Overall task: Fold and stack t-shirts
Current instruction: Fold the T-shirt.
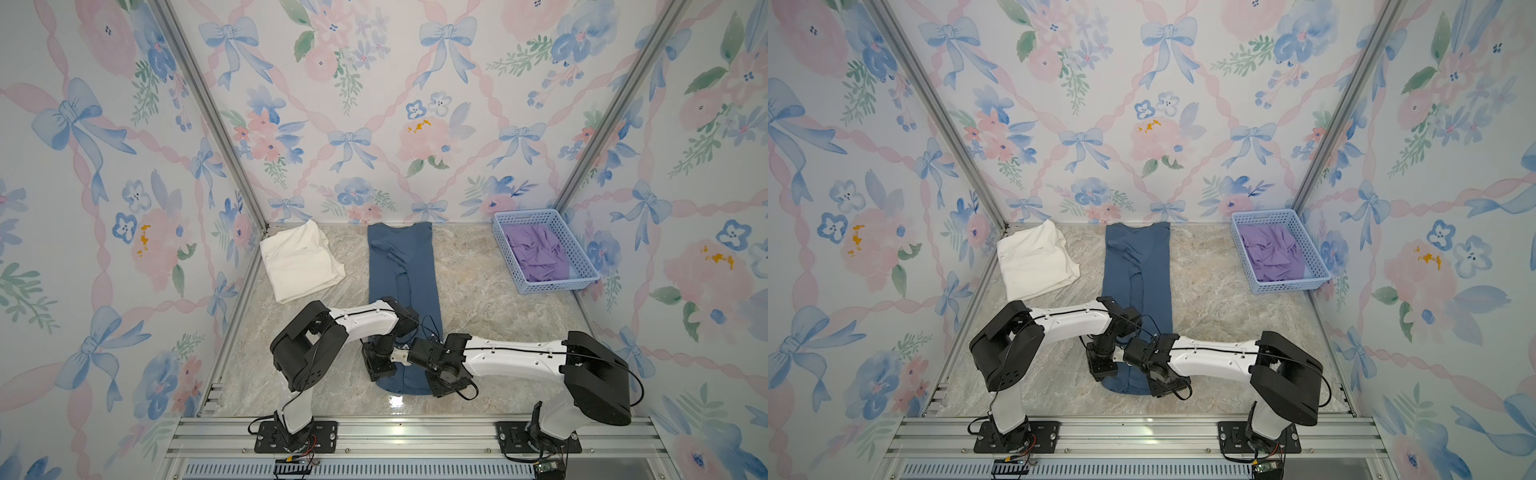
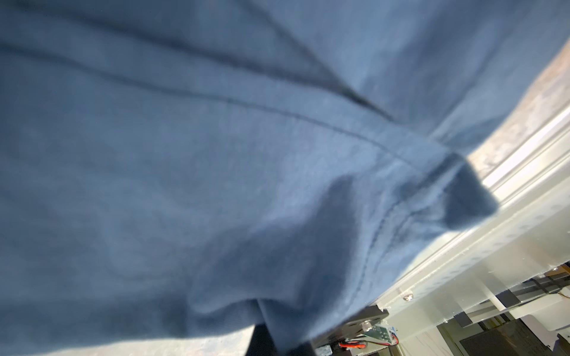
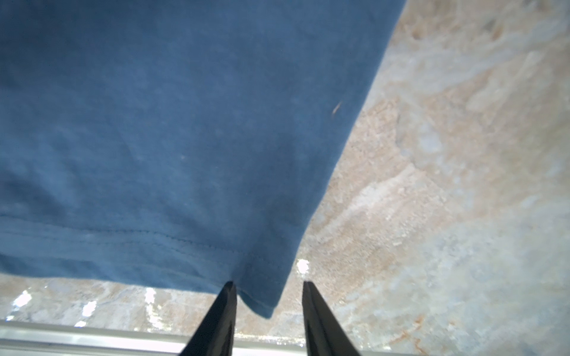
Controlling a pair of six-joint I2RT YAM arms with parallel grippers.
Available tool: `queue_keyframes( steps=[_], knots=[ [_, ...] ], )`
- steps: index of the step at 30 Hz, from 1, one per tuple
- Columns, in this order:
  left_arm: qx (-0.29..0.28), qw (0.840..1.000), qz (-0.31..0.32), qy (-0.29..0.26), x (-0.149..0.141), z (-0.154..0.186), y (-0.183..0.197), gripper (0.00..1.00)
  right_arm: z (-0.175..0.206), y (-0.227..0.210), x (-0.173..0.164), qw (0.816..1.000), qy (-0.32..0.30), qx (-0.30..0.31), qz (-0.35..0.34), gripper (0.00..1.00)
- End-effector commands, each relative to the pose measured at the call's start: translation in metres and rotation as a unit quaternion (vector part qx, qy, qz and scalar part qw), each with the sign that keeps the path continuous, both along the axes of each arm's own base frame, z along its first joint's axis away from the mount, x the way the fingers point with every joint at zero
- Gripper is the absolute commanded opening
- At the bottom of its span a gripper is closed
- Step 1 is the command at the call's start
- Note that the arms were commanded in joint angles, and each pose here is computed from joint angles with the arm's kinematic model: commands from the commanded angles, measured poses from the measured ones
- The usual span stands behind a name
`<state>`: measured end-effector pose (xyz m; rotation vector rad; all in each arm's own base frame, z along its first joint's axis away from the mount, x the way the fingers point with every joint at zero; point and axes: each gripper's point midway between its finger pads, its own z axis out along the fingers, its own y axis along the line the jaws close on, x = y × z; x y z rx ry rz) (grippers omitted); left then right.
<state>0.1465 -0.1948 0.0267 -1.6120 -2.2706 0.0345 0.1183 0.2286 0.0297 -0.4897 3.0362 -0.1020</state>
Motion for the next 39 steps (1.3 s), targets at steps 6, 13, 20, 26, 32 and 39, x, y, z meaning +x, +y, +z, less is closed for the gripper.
queue_keyframes(
  steps=[6, 13, 20, 26, 32, 39],
  knots=[
    [-0.013, 1.000, -0.001, -0.011, 0.008, 0.016, 0.001, 0.00, -0.002, 0.010, -0.003, 1.000, 0.001, -0.002, 0.017, 0.41],
    [-0.026, 1.000, 0.003, -0.017, 0.011, 0.024, 0.001, 0.00, -0.028, 0.007, -0.008, 0.999, 0.022, -0.022, 0.013, 0.39],
    [-0.046, 0.998, 0.014, -0.032, 0.018, 0.037, 0.000, 0.00, -0.034, 0.003, -0.009, 0.999, 0.026, -0.025, 0.007, 0.00],
    [-0.061, 0.996, 0.018, -0.056, 0.031, 0.053, -0.002, 0.00, 0.001, 0.000, 0.013, 0.999, -0.015, -0.026, 0.016, 0.00],
    [-0.077, 0.992, 0.022, -0.094, 0.062, 0.072, -0.012, 0.00, 0.066, -0.003, 0.066, 0.997, -0.078, -0.009, 0.017, 0.00],
    [-0.093, 0.985, 0.058, -0.134, 0.125, 0.084, -0.017, 0.00, 0.112, 0.006, 0.133, 0.992, -0.122, 0.019, 0.016, 0.00]
  ],
)
